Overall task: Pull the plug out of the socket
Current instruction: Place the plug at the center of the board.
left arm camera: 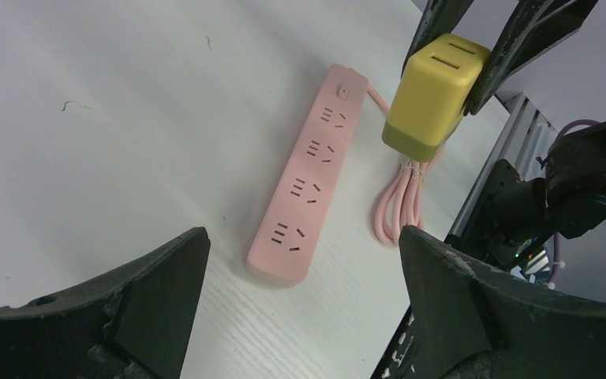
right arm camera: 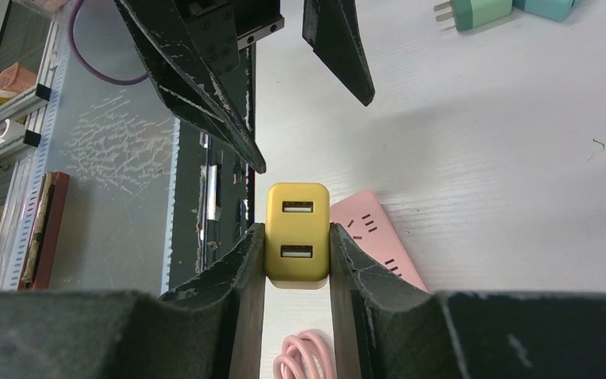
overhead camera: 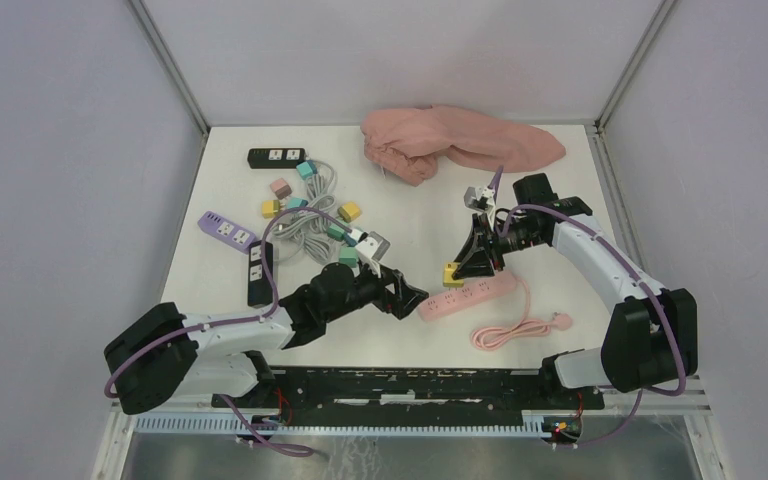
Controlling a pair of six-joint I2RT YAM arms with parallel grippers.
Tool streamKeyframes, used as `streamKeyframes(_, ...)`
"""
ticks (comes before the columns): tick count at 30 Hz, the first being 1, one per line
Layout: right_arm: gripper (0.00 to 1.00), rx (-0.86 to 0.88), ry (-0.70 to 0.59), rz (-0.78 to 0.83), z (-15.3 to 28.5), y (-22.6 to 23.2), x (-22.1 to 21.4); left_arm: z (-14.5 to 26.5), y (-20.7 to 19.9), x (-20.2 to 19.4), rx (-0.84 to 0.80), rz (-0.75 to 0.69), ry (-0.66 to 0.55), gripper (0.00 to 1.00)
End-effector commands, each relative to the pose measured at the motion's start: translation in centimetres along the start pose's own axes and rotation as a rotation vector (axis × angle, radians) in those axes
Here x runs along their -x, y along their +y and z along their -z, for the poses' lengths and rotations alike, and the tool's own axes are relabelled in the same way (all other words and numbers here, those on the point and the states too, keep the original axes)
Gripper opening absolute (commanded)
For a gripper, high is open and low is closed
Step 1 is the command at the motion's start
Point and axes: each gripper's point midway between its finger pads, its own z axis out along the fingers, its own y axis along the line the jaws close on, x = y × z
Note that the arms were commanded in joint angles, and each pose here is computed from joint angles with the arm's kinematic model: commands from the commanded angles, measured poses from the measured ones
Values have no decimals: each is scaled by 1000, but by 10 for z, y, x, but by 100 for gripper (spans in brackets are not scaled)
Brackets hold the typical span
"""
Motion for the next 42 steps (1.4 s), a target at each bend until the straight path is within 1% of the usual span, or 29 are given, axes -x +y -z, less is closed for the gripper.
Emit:
streamKeyframes(1, 12, 27, -51, 12, 0, 3, 15, -5, -16, 22, -33, 30, -43, 95)
streamKeyframes(9, 12, 27, -54, -10, 0, 0, 14, -8, -18, 24, 62, -35, -20, 94)
streamKeyframes(18, 12, 19, -54, -41, -1, -5, 13, -10, -13, 25, 245, -149, 38, 94)
streamKeyframes(21, 13, 14, -53, -54, -1, -7, 13, -11, -13, 26, 278, -173, 56, 95)
streamKeyframes(35, 13, 0, -46, -105, -3, -14, 11, -25, -23, 23, 224, -201, 68, 99)
streamKeyframes(38, 13, -2, -49, -132, -4, -17, 10, -27, -23, 22, 220, -194, 74, 100)
streamKeyframes(42, 13, -20, -56, -218, -7, -25, 9, -32, -22, 22, 219, -160, 90, 100)
